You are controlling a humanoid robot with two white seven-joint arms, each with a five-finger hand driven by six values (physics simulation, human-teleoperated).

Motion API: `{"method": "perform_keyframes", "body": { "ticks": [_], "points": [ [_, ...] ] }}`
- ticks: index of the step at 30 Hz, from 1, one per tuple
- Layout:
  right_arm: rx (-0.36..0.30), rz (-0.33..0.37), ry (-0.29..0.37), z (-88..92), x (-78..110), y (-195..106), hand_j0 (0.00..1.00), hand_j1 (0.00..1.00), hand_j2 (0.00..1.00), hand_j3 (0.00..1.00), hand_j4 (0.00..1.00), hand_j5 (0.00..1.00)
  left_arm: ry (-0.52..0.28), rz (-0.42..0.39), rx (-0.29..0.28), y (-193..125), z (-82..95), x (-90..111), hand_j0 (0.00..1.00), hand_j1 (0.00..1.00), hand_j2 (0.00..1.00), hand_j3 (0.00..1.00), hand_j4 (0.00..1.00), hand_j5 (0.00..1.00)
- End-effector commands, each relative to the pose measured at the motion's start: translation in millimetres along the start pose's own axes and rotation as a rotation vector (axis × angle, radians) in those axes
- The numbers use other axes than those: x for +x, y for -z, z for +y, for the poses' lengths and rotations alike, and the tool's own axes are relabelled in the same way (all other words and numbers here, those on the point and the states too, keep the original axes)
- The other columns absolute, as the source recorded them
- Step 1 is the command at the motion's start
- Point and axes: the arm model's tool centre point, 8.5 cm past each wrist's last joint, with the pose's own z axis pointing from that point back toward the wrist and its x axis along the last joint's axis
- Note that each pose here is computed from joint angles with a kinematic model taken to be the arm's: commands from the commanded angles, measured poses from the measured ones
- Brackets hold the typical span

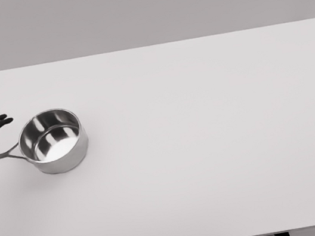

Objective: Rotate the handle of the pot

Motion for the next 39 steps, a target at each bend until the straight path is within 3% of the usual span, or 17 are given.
{"method": "perform_keyframes", "body": {
  "ticks": [1, 5, 39],
  "points": [
    [0.0, 0.0, 0.0, 0.0, 0.0, 0.0, 1.0, 1.0, 1.0, 1.0, 1.0, 1.0, -0.019, 0.006, -0.01, 0.1, -6.7, -1.6, 1.0, 1.0, 1.0, 1.0, 1.0, 1.0],
    [0.0, 0.0, 0.0, 0.0, 0.0, 0.0, 1.0, 1.0, 1.0, 1.0, 1.0, 1.0, -0.025, -0.008, -0.014, 13.2, -8.5, -3.4, 1.0, 1.0, 1.0, 1.0, 1.0, 1.0],
    [0.0, 0.0, 0.0, 0.0, 0.0, 0.0, 1.0, 1.0, 1.0, 1.0, 1.0, 1.0, -0.04, 0.015, -0.007, 21.4, -7.6, -16.4, 1.0, 1.0, 1.0, 1.0, 1.0, 1.0]
  ]
}}
